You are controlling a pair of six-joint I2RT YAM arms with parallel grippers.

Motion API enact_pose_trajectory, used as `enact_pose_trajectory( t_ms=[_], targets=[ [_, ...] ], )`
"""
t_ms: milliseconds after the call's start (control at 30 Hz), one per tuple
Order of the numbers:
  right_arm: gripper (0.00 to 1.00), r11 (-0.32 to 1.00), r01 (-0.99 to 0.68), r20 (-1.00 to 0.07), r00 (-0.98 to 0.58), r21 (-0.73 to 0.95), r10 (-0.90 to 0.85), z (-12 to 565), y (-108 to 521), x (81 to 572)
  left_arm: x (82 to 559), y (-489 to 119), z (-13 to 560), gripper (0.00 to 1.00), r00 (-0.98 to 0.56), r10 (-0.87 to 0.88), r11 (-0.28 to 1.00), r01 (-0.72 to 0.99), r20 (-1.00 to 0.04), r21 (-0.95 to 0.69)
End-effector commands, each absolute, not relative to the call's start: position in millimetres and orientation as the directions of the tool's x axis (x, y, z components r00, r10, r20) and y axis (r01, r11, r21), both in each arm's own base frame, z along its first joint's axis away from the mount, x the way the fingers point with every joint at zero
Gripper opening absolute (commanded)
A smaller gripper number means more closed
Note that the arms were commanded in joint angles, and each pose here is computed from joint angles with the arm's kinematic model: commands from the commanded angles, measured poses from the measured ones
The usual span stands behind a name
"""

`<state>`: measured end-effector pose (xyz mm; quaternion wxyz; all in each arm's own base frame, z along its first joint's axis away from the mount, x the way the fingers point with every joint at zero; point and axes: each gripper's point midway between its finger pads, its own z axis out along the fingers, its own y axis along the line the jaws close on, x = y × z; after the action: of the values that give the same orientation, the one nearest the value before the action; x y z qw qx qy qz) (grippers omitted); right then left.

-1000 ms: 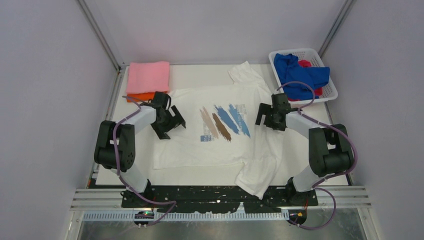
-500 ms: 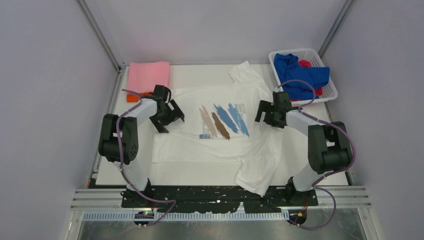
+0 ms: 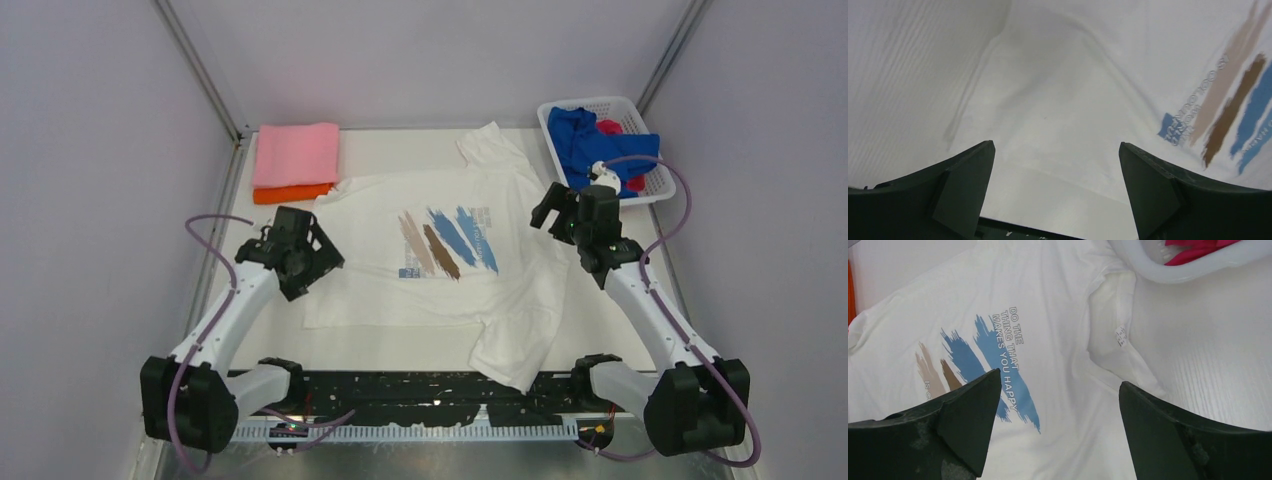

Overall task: Fold and stack the t-shirts
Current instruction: Grab the side of the flattened tshirt closest away from the robot with both arms

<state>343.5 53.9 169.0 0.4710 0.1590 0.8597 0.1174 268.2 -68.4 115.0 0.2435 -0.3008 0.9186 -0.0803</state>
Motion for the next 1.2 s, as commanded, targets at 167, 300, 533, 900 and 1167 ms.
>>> enact_pose_trajectory(
  t_ms=[167, 300, 533, 900, 1167],
  targets=[
    [0.96, 0.895, 0.218, -0.753, -0.484, 0.390, 0.446, 154, 46, 338, 152, -23, 42, 0.94, -0.568, -0.749, 0.636, -0.761, -0.342, -0.127],
    [0.96, 0.900, 0.176, -0.741, -0.515, 0.399, 0.430, 152, 55, 340, 159, -23, 36, 0.81, -0.468, -0.805, 0.560, -0.801, -0.364, -0.210],
    [0.95, 0.906, 0.138, -0.743, -0.531, 0.399, 0.408, 152, 60, 340, 161, -16, 30, 0.57, -0.404, -0.833, 0.497, -0.846, -0.379, -0.191],
    [0.95, 0.908, 0.132, -0.738, -0.542, 0.397, 0.402, 152, 61, 340, 171, -14, 13, 0.42, -0.371, -0.842, 0.471, -0.859, -0.392, -0.199],
    [0.95, 0.926, 0.136, -0.733, -0.575, 0.353, 0.364, 148, 56, 329, 180, -13, 17, 0.00, -0.401, -0.821, 0.500, -0.849, -0.406, -0.173]
  ],
)
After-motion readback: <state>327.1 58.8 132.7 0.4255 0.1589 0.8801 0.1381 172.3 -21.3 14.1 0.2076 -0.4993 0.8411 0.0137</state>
